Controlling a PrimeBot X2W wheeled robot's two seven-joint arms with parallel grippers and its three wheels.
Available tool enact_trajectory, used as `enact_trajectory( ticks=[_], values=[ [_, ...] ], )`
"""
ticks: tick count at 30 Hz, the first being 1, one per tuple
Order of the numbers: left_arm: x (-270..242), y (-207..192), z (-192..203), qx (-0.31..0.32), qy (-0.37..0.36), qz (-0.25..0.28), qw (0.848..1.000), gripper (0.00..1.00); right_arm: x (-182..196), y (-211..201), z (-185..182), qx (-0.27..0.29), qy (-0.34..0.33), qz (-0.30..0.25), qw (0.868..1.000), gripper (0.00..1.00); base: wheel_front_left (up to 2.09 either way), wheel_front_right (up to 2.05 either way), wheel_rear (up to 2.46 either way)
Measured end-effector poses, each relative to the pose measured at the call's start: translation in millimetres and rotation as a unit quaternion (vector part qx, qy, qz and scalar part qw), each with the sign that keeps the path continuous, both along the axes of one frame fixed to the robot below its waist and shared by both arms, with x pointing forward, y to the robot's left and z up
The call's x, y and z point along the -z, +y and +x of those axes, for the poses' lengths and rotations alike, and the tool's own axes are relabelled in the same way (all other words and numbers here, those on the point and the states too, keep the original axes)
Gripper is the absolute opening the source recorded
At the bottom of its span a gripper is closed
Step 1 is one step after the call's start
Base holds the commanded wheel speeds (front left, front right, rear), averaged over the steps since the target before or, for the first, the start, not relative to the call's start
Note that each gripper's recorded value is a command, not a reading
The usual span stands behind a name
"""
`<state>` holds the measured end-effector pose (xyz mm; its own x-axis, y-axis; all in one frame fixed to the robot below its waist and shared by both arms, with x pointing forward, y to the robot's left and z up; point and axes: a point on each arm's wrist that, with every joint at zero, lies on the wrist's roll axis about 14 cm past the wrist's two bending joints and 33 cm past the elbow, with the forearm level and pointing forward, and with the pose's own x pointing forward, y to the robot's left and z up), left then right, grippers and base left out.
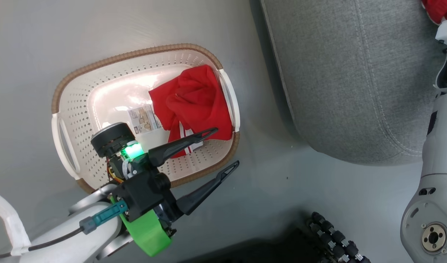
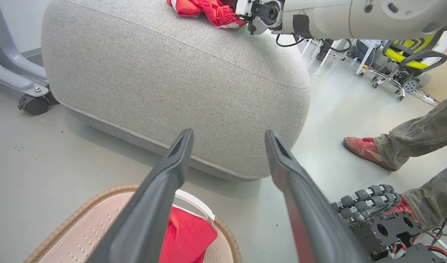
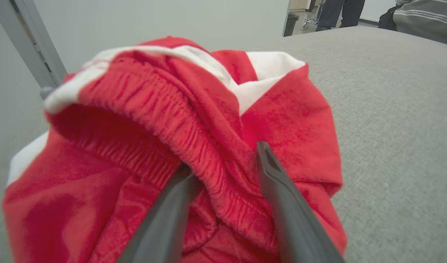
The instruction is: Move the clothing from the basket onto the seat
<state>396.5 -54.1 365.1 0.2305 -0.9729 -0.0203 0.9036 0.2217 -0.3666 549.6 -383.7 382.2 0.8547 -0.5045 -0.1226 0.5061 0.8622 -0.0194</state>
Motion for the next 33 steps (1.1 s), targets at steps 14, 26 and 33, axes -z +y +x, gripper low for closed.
enact_trajectory(
  ticks=[14, 26, 33],
  values=[
    [-39.0, 0.6, 19.3, -0.095, -0.005, 0.005, 0.995, 1.00, -56.6, 33.6, -34.3, -0.067, -0.027, -0.035, 0.997, 1.00, 0.00, 0.00, 0.00],
    [-69.4, 35.3, 31.0, -0.271, 0.038, -0.001, 0.962, 1.00, -50.6, 134.5, -88.9, -0.208, -0.001, -0.002, 0.978, 1.00, 0.00, 0.00, 0.00],
    [-68.7, 87.3, 16.2, -0.377, 0.056, 0.016, 0.924, 1.00, -60.5, 201.9, -114.5, -0.280, -0.028, 0.073, 0.957, 1.00, 0.00, 0.00, 0.00]
  ],
)
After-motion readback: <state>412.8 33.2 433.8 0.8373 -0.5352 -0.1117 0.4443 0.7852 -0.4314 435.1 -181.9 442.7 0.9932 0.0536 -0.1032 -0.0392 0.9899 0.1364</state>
